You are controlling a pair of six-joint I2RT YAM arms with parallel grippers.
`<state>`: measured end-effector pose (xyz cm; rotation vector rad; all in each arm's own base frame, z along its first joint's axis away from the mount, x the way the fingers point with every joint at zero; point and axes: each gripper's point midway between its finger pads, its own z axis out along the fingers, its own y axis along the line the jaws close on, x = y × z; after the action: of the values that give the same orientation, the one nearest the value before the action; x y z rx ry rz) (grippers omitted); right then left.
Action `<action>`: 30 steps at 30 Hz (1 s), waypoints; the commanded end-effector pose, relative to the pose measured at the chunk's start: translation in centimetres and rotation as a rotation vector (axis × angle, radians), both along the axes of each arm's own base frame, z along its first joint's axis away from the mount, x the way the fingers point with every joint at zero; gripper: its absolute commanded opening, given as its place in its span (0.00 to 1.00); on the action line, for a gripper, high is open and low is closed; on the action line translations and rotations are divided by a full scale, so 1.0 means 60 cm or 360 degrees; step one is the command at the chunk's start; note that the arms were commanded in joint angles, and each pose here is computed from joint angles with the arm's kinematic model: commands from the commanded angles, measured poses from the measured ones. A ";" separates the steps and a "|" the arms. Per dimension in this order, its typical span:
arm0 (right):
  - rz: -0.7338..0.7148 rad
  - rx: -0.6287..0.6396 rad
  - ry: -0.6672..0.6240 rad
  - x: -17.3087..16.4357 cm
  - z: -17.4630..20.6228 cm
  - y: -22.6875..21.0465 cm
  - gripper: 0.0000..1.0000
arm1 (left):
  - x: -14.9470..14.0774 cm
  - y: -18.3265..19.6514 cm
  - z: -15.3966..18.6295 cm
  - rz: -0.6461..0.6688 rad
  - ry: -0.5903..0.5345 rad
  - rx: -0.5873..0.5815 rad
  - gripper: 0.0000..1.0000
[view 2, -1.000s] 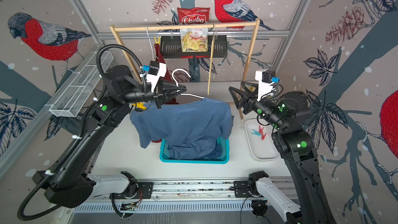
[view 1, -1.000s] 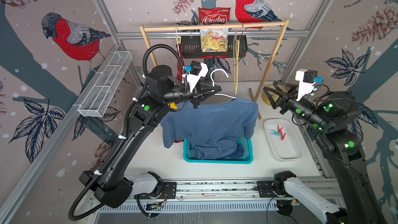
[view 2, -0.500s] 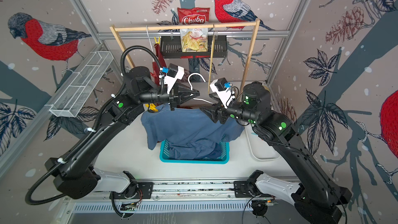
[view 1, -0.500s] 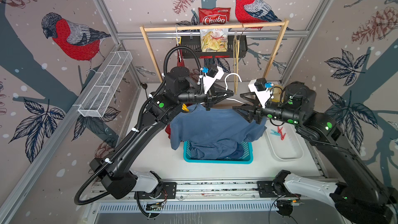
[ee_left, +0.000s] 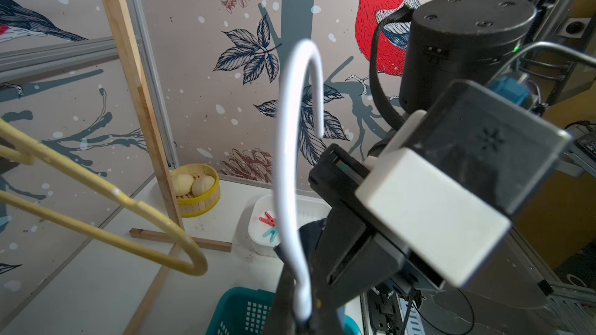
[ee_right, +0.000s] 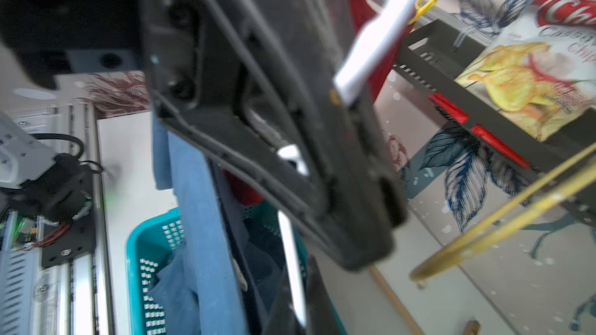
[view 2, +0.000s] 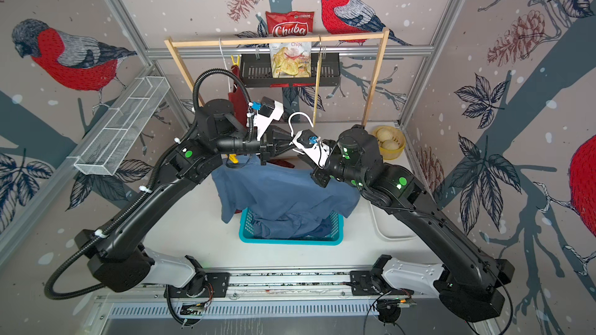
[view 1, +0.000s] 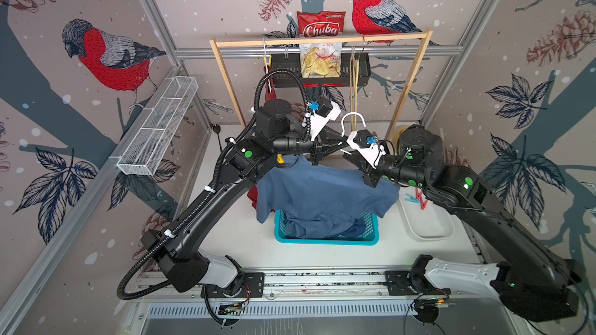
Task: Remove the clothespins securing t-shirts to the hanger
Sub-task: Adjust the hanger, then remove the clothespin from the hanger.
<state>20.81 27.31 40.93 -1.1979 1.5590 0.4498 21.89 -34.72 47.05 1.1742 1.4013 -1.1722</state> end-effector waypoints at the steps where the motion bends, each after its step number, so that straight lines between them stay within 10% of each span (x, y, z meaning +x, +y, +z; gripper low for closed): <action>1: 0.0071 0.0044 -0.0111 -0.010 0.025 0.005 0.00 | -0.010 0.015 0.019 0.0017 -0.0178 -0.0014 0.03; 4: 0.0177 0.0072 -0.0116 -0.034 0.037 0.005 0.00 | -0.013 0.041 0.030 0.0079 -0.0253 -0.0026 0.39; 10: 0.0258 0.0017 -0.0061 -0.053 0.032 0.004 0.00 | -0.011 0.111 0.066 0.0197 -0.0331 -0.0069 0.79; 18: 0.0401 0.0060 -0.0004 -0.097 0.050 -0.007 0.00 | -0.033 0.263 0.069 0.0308 -0.0540 -0.0020 0.71; 30: 0.0379 0.0113 -0.0059 -0.106 0.073 -0.037 0.00 | -0.053 0.271 0.019 0.0030 -0.0314 -0.0134 0.73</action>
<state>14.63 25.01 44.75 -1.3378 1.3919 0.6084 20.24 -18.17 47.57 1.1173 1.2751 -0.9648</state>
